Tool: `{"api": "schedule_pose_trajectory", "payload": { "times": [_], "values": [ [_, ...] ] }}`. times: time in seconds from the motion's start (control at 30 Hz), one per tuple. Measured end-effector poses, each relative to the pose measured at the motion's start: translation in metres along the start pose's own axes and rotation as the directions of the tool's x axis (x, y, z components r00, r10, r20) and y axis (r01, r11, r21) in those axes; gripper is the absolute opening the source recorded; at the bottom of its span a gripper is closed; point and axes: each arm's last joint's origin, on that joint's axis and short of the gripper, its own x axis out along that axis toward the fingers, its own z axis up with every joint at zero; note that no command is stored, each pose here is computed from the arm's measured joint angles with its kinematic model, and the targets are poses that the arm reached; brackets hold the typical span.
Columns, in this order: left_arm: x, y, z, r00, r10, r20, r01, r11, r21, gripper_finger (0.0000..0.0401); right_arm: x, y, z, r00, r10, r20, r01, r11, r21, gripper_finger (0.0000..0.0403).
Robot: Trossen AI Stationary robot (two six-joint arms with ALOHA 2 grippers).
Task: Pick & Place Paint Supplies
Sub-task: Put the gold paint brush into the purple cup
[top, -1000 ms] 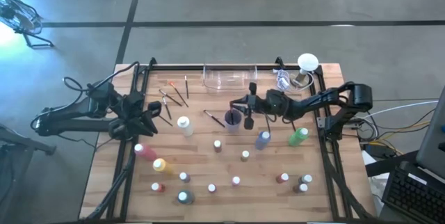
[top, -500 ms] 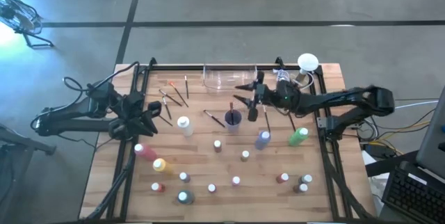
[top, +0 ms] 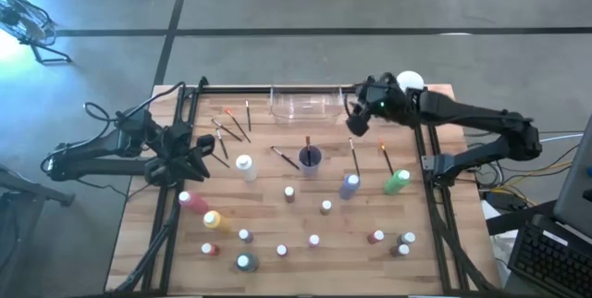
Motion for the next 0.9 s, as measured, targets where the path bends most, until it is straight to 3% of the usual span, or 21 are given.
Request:
{"api": "schedule_pose_trajectory", "payload": {
  "times": [0.2,0.47,0.9],
  "values": [
    [0.0,0.0,0.0,1.0,0.0,-0.001,0.0,1.0,0.0,0.0081,0.005,-0.033,-0.005,0.972,-0.093,-0.216,0.12,0.986,0.116,0.0173],
    [0.0,0.0,0.0,1.0,0.0,0.0,0.0,1.0,0.0,0.0081,0.037,-0.064,-0.031,0.921,0.03,-0.388,0.072,0.967,0.246,0.0182],
    [0.0,0.0,0.0,1.0,0.0,0.0,0.0,1.0,0.0,0.0081,0.069,-0.074,-0.097,0.805,-0.006,-0.593,0.23,0.925,0.303,0.0198]
  ]
}}
